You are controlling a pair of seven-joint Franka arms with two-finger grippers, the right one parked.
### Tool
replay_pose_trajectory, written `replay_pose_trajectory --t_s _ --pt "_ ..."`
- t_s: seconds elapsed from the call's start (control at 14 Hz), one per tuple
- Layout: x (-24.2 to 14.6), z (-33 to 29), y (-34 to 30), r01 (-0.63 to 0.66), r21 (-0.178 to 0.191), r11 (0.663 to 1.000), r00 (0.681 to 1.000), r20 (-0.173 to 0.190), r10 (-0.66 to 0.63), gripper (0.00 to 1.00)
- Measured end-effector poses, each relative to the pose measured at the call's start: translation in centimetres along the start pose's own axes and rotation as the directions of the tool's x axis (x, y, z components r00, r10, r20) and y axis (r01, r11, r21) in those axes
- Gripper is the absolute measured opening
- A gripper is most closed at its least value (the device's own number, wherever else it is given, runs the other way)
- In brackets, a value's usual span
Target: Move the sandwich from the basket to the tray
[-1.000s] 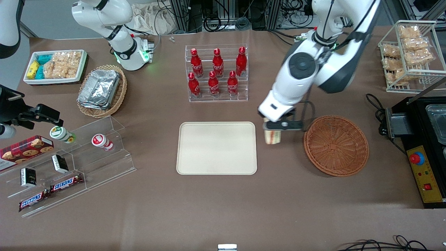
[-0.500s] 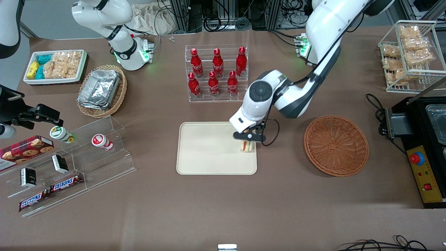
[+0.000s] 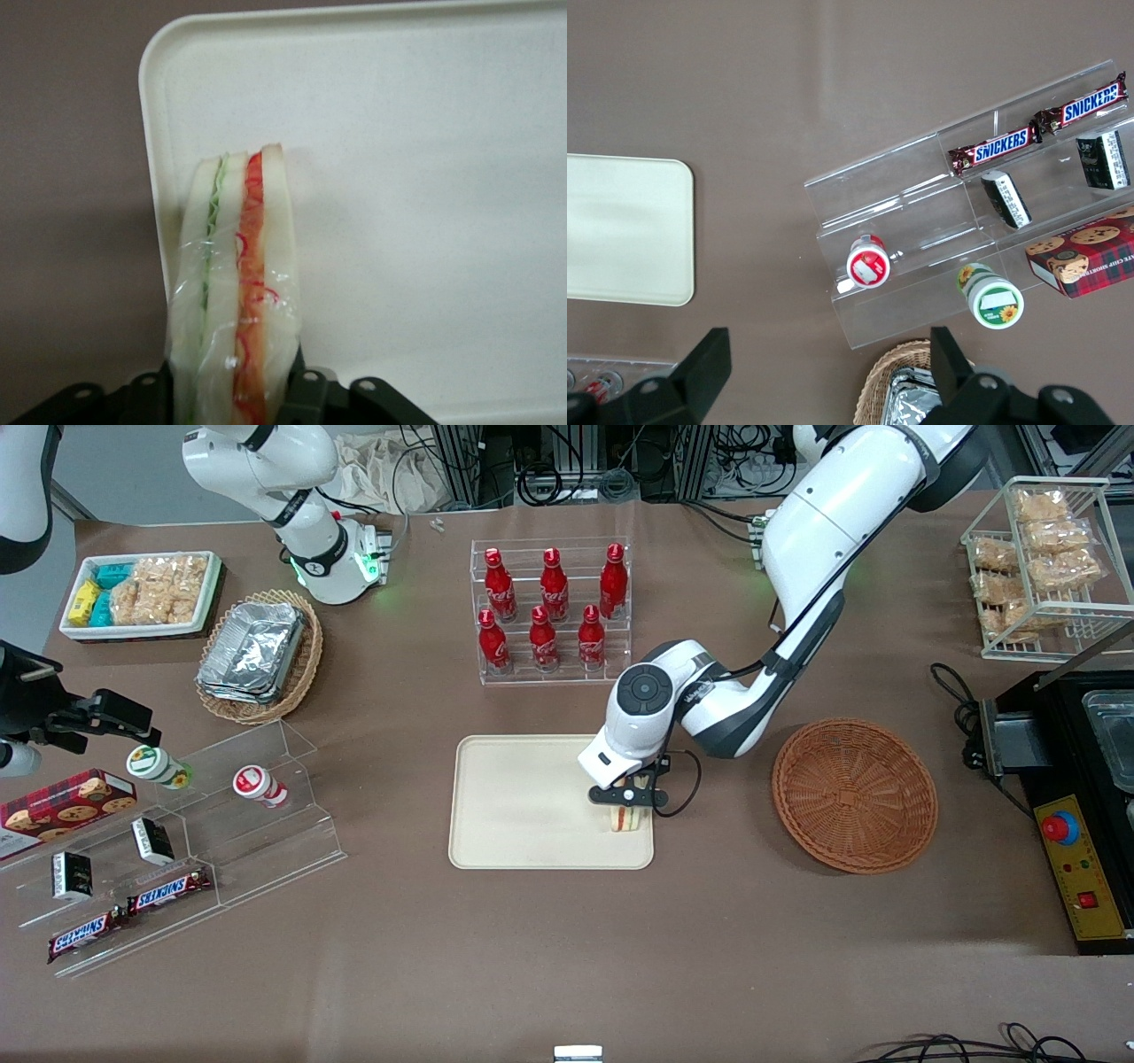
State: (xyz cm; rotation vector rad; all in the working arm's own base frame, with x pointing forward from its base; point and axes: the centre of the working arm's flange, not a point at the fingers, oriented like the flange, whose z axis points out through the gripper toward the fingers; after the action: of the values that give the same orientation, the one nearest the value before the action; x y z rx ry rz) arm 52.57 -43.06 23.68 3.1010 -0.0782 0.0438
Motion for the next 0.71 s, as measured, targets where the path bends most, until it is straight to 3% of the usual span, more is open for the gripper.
replay_pose_trajectory --t_s 0.14,0.36,0.5,0.71 --pt "1.0 -1.8 0.3 0.121 -0.014 0.993 0.992 -0.026 -0.121 0.74" --pt "3.8 -7.7 -0.5 0.234 0.026 0.972 0.971 -0.061 -0.232 1.00" --pt "6.2 -12.7 -2.7 0.282 0.038 0.959 0.957 -0.078 -0.278 1.00" --pt "8.4 -20.0 -8.6 0.260 0.003 0.966 0.966 -0.006 -0.260 1.00"
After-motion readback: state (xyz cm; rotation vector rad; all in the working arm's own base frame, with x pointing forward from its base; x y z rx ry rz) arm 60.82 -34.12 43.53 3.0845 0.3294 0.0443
